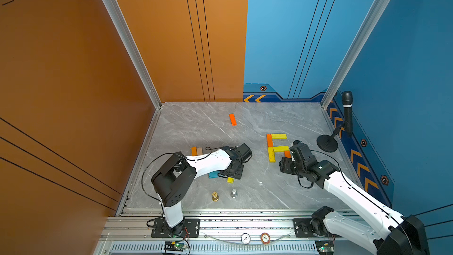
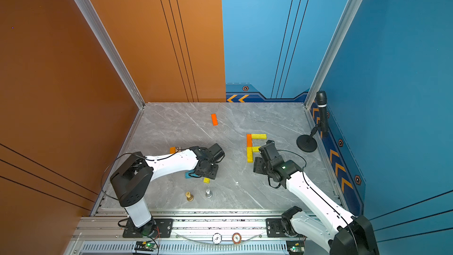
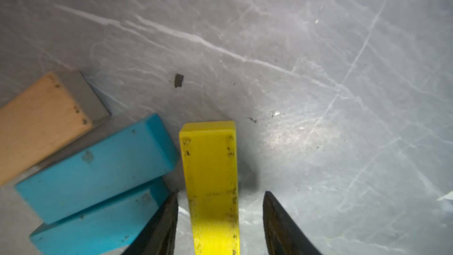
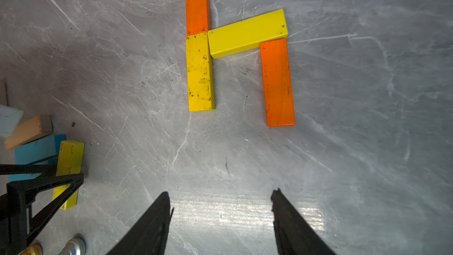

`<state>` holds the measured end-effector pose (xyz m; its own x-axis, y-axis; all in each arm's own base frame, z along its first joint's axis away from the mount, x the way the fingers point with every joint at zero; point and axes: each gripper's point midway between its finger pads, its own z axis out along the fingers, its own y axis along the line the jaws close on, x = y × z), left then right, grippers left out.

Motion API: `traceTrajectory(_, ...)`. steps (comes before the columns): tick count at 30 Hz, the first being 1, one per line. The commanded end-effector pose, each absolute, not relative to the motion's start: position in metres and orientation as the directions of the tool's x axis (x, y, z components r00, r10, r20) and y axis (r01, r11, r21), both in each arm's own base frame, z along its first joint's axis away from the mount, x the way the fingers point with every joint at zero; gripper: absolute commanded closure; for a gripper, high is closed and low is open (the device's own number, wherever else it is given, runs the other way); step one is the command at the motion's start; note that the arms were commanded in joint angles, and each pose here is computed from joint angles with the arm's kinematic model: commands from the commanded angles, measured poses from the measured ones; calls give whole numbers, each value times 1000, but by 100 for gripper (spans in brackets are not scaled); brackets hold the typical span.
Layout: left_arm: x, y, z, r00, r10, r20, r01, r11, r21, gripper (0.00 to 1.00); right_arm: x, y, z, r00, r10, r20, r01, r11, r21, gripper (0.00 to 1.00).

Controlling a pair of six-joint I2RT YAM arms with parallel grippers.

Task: Assemble the number 6 with building blocks
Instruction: Pick up the building block from the center of the board, then place the building block at the center of the board.

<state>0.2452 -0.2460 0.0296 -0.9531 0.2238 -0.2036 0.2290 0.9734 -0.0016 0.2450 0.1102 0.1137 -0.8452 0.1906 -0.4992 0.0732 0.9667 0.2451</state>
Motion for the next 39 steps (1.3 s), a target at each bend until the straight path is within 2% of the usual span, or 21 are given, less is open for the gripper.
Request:
traceTrajectory(1, 239, -244, 27, -960, 215, -180, 221, 975, -15, 47, 247, 110, 113, -846, 180, -502, 62, 968, 243, 34)
traceTrajectory(9, 231, -264, 19, -942, 300, -150, 307, 951, -25, 66, 248, 97, 131, -815, 259, -518, 105, 946, 308, 34)
traceTrajectory(16, 229, -310, 31, -863, 465, -197, 484, 874, -55, 69, 252, 66, 161, -730, 417, -542, 205, 890, 408, 35)
traceTrajectory(24, 224, -376, 46, -754, 607, -253, 647, 752, -125, 69, 249, 25, 182, -613, 553, -565, 335, 829, 448, 35)
traceTrajectory(30, 213, -417, 40, -696, 670, -258, 715, 679, -165, 69, 245, 9, 189, -551, 613, -566, 385, 789, 479, 34)
traceTrajectory(39, 212, -444, 24, -669, 703, -242, 742, 652, -155, 67, 242, 4, 189, -537, 621, -570, 402, 783, 474, 35)
